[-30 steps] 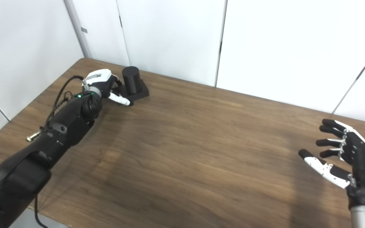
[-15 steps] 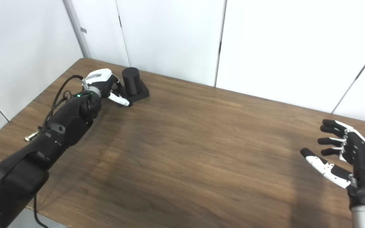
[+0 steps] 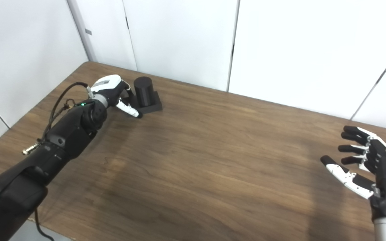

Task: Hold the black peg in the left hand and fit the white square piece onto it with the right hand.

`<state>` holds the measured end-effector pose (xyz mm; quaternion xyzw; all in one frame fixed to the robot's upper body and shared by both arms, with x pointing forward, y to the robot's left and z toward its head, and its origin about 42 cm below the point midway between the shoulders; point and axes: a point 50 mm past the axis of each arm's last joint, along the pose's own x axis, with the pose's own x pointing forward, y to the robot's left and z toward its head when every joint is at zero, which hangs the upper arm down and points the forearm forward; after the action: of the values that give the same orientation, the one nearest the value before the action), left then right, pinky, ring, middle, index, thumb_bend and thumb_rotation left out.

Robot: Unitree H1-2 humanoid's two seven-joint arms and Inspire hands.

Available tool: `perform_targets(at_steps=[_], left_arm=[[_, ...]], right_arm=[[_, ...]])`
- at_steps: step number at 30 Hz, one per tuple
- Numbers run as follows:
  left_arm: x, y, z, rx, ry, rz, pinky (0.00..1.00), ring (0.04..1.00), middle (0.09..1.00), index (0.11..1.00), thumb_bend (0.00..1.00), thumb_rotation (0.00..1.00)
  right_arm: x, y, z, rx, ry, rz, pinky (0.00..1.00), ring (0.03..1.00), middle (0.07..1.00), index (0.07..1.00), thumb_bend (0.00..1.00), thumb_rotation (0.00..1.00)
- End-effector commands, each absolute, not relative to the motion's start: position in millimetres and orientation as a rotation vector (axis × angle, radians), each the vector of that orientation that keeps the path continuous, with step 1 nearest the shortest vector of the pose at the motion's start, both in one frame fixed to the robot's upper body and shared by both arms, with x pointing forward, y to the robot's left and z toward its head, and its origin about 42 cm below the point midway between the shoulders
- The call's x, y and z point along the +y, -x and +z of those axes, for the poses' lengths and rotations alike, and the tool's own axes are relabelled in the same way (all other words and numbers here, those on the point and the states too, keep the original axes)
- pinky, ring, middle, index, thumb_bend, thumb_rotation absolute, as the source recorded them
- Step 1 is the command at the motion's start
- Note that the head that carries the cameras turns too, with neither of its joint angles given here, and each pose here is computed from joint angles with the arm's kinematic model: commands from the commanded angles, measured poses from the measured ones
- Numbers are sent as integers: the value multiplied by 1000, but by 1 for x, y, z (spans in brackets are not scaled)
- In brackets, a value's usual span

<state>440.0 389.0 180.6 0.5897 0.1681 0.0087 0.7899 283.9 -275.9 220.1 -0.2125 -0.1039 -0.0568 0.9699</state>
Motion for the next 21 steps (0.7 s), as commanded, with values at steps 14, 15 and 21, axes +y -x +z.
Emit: perform_targets(at_steps=[14,15,21], left_arm=[[349,-429,181,117,-1265,-144,749,913,898,484,524,55],[342,-425,176,102,-1265,-169,739,903,901,484,525,55],[312,-412,163,14,-1262,-290,766,921,898,485,525,58]], right_arm=[[-275,-287,238,-311,435,-116,492,625,728,726,447,0],[-275,-287,238,-311,432,-116,495,627,730,726,448,0],[-274,-287,238,-304,432,-122,488,616,726,722,462,0]])
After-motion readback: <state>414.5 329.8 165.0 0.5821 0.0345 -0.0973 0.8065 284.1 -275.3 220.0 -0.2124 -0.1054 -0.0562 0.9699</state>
